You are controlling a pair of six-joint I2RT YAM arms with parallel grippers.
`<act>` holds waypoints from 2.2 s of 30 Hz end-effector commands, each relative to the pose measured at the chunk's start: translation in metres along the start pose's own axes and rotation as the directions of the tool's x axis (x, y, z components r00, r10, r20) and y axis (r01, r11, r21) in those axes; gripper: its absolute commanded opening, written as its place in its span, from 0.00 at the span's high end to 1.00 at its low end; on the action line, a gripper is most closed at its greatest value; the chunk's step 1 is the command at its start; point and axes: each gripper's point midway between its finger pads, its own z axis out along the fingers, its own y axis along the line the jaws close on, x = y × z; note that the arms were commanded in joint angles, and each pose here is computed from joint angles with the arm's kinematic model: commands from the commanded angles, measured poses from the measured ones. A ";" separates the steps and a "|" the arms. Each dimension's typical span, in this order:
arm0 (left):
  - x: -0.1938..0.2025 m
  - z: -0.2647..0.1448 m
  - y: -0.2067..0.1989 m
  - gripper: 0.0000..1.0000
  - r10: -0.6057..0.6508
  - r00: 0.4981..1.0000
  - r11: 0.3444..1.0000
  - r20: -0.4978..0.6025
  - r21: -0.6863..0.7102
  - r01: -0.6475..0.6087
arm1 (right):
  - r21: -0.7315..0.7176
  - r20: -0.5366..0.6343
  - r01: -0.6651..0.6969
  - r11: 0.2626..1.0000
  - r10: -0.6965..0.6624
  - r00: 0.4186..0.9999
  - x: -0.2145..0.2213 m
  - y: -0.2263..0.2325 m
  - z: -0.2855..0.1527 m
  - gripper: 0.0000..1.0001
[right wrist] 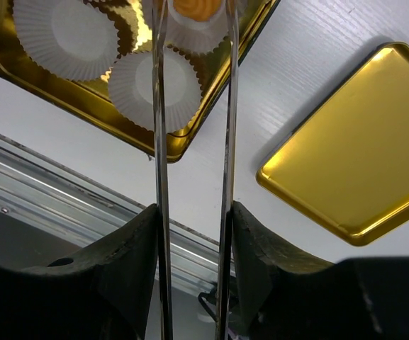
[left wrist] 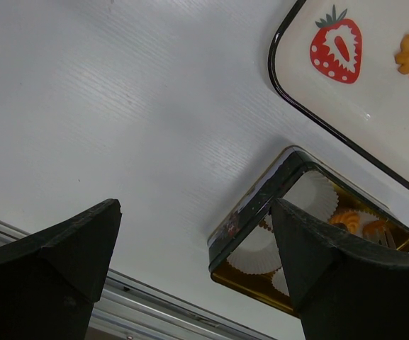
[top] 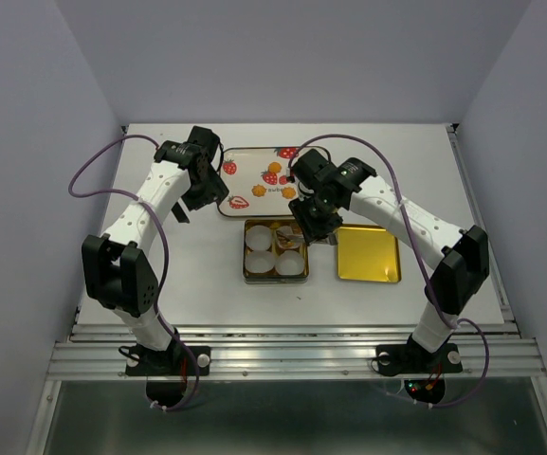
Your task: Pack the cookies
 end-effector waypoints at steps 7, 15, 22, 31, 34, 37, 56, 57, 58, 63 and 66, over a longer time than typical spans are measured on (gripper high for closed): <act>-0.002 -0.012 0.010 0.01 -0.015 0.999 1.000 0.037 -0.005 0.015 | -0.013 0.100 0.022 1.000 -0.021 0.995 -0.014 0.005 -0.018 0.49; -0.007 -0.016 0.008 0.01 -0.018 0.998 1.000 0.053 0.004 0.017 | -0.041 0.167 0.017 0.999 -0.010 0.986 -0.029 0.012 -0.035 0.55; -0.013 -0.016 0.000 0.01 -0.015 0.998 1.000 0.065 0.022 0.013 | -0.046 0.240 -0.007 0.999 0.017 0.971 -0.036 0.012 -0.063 0.54; -0.022 -0.020 -0.003 0.01 -0.019 0.996 1.000 0.086 0.017 0.018 | 0.049 0.403 -0.069 0.996 0.043 0.914 -0.090 -0.001 -0.094 0.54; -0.024 -0.022 -0.002 0.01 -0.020 0.995 1.000 0.094 0.017 0.019 | 0.069 0.420 -0.095 0.993 0.058 0.906 -0.106 -0.010 -0.084 0.55; -0.024 -0.022 0.000 0.01 -0.024 0.995 1.000 0.100 0.015 0.023 | 0.060 0.458 -0.133 0.989 0.091 0.884 -0.127 -0.024 -0.074 0.56; -0.010 -0.013 0.005 0.01 -0.042 0.997 0.999 0.068 0.014 0.041 | 0.090 0.519 -0.216 0.972 0.139 0.843 -0.213 -0.082 0.023 0.56; -0.011 -0.013 0.004 0.01 -0.043 0.997 0.999 0.070 0.016 0.042 | 0.087 0.510 -0.211 0.974 0.139 0.849 -0.213 -0.082 0.031 0.55; -0.011 -0.013 0.004 0.01 -0.042 0.997 0.999 0.071 0.017 0.041 | 0.084 0.511 -0.210 0.974 0.139 0.848 -0.214 -0.081 0.033 0.55; -0.013 -0.012 0.001 0.01 -0.038 0.997 0.999 0.070 0.014 0.037 | 0.113 0.506 -0.211 0.971 0.126 0.853 -0.217 -0.087 0.047 0.52; -0.013 -0.011 0.001 0.01 -0.035 0.997 0.999 0.070 0.010 0.034 | 0.113 0.512 -0.202 0.973 0.117 0.851 -0.223 -0.091 0.051 0.52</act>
